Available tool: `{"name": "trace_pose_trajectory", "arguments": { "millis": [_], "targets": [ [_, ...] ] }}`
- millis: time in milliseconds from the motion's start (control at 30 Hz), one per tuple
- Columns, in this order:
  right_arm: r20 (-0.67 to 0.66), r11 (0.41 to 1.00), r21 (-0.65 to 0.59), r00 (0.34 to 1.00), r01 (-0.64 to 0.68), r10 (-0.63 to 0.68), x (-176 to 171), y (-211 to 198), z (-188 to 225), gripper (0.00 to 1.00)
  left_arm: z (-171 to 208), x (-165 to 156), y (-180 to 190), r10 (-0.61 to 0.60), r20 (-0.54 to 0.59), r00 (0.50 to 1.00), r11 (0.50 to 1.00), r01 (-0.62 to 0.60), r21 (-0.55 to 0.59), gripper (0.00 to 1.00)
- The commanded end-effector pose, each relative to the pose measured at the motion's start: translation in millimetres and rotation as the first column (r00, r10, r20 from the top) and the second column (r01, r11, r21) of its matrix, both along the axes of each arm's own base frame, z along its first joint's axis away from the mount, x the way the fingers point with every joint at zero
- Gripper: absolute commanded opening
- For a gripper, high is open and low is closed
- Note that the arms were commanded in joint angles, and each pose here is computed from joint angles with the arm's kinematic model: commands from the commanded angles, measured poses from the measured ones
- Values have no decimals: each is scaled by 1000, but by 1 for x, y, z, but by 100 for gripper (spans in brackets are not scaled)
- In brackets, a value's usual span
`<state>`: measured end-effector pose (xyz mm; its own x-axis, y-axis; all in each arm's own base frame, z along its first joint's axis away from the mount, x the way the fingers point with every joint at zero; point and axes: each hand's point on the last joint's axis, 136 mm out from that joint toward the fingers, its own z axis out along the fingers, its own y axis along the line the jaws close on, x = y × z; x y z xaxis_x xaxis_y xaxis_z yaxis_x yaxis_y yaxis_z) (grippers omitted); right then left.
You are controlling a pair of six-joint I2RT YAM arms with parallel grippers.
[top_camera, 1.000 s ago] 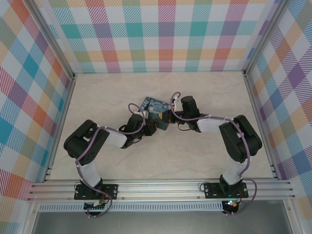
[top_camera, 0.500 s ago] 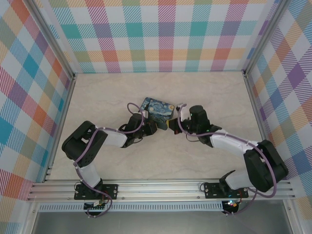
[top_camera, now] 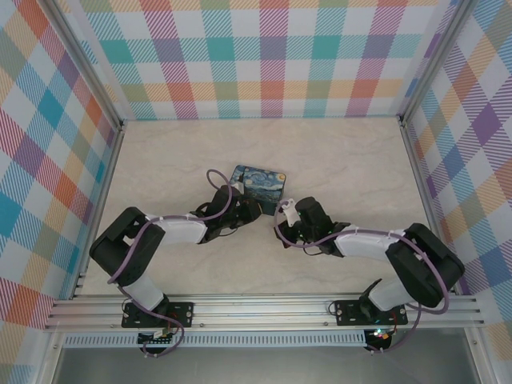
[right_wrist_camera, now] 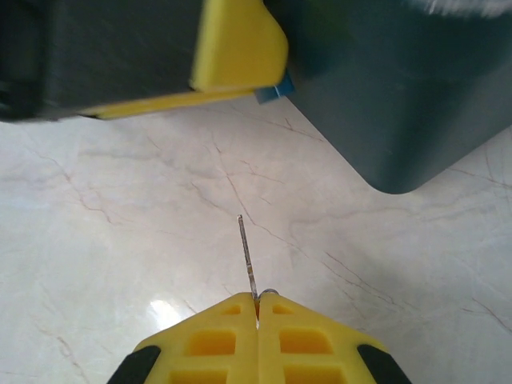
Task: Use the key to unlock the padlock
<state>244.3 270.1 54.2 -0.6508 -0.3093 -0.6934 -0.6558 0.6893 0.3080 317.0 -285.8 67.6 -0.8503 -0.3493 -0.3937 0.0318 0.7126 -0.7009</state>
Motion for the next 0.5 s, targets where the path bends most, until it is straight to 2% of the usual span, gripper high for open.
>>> {"name": "trace_pose_trajectory", "arguments": {
  "millis": [0, 467],
  "targets": [
    [64, 1000, -2, 998, -20, 20, 10, 9, 5, 4, 29, -2, -13, 1, 20, 1000, 997, 1, -74, 20],
    [147, 1000, -4, 989, 5, -5, 24, 14, 13, 4, 39, -8, -16, 19, 16, 1000, 995, -18, -96, 20]
  ]
}}
